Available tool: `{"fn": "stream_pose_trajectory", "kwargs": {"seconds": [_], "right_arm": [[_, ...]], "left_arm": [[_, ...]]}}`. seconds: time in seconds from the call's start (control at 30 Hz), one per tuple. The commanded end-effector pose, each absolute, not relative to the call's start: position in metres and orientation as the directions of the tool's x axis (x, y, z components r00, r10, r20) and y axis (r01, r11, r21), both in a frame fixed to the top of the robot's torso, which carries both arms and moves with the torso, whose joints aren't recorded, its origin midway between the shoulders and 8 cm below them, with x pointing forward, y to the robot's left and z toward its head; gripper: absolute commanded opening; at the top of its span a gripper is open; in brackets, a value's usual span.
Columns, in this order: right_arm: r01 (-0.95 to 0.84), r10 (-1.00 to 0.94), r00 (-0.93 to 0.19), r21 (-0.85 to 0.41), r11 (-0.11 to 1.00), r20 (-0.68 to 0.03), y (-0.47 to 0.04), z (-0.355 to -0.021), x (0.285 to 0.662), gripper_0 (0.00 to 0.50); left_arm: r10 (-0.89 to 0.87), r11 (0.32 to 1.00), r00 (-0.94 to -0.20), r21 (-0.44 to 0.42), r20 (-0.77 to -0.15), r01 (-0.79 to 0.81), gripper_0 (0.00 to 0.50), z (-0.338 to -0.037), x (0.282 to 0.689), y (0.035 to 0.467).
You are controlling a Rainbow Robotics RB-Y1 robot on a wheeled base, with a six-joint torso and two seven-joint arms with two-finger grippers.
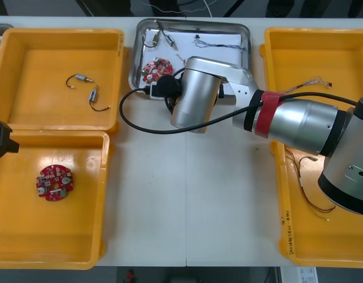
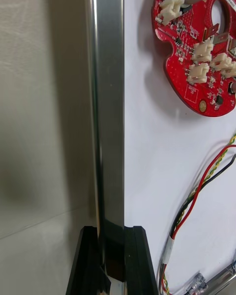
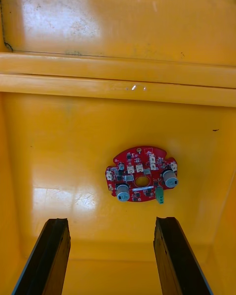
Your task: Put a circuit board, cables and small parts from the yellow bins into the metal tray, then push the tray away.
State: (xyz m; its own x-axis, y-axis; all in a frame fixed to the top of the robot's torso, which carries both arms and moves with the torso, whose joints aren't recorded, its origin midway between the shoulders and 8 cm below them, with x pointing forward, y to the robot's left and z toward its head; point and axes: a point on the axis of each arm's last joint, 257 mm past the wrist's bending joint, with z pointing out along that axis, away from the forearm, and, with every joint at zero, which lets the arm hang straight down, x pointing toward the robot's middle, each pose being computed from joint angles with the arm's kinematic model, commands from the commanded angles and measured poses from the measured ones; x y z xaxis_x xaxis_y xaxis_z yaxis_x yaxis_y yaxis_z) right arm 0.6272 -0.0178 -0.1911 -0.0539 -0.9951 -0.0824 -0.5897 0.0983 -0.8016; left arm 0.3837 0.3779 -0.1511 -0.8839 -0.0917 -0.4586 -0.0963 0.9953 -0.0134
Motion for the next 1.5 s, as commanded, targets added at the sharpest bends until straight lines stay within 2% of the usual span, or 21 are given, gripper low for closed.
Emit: {"fn": "stream_pose_trajectory", "kwargs": {"seconds": [0.03,0.1,0.13,0.2,0.23,0.27,0.3,0.73,1.03,1.27,1.37,1.43,1.5], "right_arm": [[-0.547,-0.995,0.010,-0.833,0.076,-0.098,0.007,-0.153,0.639,0.000],[-0.546,-0.995,0.014,-0.834,0.077,-0.100,0.008,-0.152,0.640,0.000],[-0.545,-0.995,0.016,-0.836,0.071,-0.096,0.008,-0.151,0.640,0.025],[-0.546,-0.996,0.019,-0.835,0.068,-0.093,0.008,-0.152,0.640,0.199],[-0.545,-0.995,0.017,-0.835,0.069,-0.094,0.007,-0.151,0.640,0.361],[-0.546,-0.995,0.015,-0.835,0.070,-0.094,0.007,-0.151,0.640,0.463],[-0.546,-0.996,0.015,-0.835,0.070,-0.093,0.007,-0.150,0.640,0.495],[-0.594,-0.996,-0.014,-0.801,0.078,-0.086,0.017,-0.140,0.606,0.500],[-0.686,-0.984,-0.063,-0.709,0.164,-0.168,0.018,-0.147,0.544,0.500],[-0.744,-0.972,-0.159,-0.626,0.233,-0.173,-0.013,-0.147,0.484,0.500],[-0.759,-0.956,-0.220,-0.581,0.294,-0.196,-0.035,-0.144,0.464,0.500],[-0.757,-0.942,-0.238,-0.562,0.332,-0.236,-0.042,-0.139,0.456,0.500],[-0.742,-0.916,-0.240,-0.548,0.386,-0.320,-0.046,-0.126,0.451,0.500]], "left_arm": [[-0.028,0.997,-0.886,0.055,-0.463,-0.060,0.500,-0.141,0.379,0.394],[-0.028,0.997,-0.886,0.055,-0.463,-0.060,0.500,-0.141,0.379,0.394],[-0.028,0.997,-0.886,0.055,-0.463,-0.060,0.500,-0.141,0.379,0.394],[-0.028,0.997,-0.886,0.055,-0.463,-0.060,0.500,-0.141,0.379,0.394],[-0.028,0.997,-0.886,0.055,-0.463,-0.060,0.500,-0.141,0.379,0.394],[-0.028,0.997,-0.886,0.055,-0.463,-0.060,0.500,-0.141,0.379,0.394],[-0.028,0.997,-0.886,0.055,-0.463,-0.060,0.500,-0.141,0.379,0.394],[-0.028,0.997,-0.886,0.055,-0.463,-0.060,0.500,-0.141,0.379,0.394],[-0.028,0.997,-0.886,0.055,-0.463,-0.060,0.500,-0.141,0.379,0.394],[-0.028,0.997,-0.886,0.055,-0.463,-0.060,0.500,-0.141,0.379,0.394],[-0.028,0.997,-0.886,0.055,-0.463,-0.060,0.500,-0.141,0.379,0.394],[-0.028,0.997,-0.886,0.055,-0.463,-0.060,0.500,-0.141,0.379,0.394],[-0.028,0.997,-0.886,0.055,-0.463,-0.060,0.500,-0.141,0.379,0.394]]}}
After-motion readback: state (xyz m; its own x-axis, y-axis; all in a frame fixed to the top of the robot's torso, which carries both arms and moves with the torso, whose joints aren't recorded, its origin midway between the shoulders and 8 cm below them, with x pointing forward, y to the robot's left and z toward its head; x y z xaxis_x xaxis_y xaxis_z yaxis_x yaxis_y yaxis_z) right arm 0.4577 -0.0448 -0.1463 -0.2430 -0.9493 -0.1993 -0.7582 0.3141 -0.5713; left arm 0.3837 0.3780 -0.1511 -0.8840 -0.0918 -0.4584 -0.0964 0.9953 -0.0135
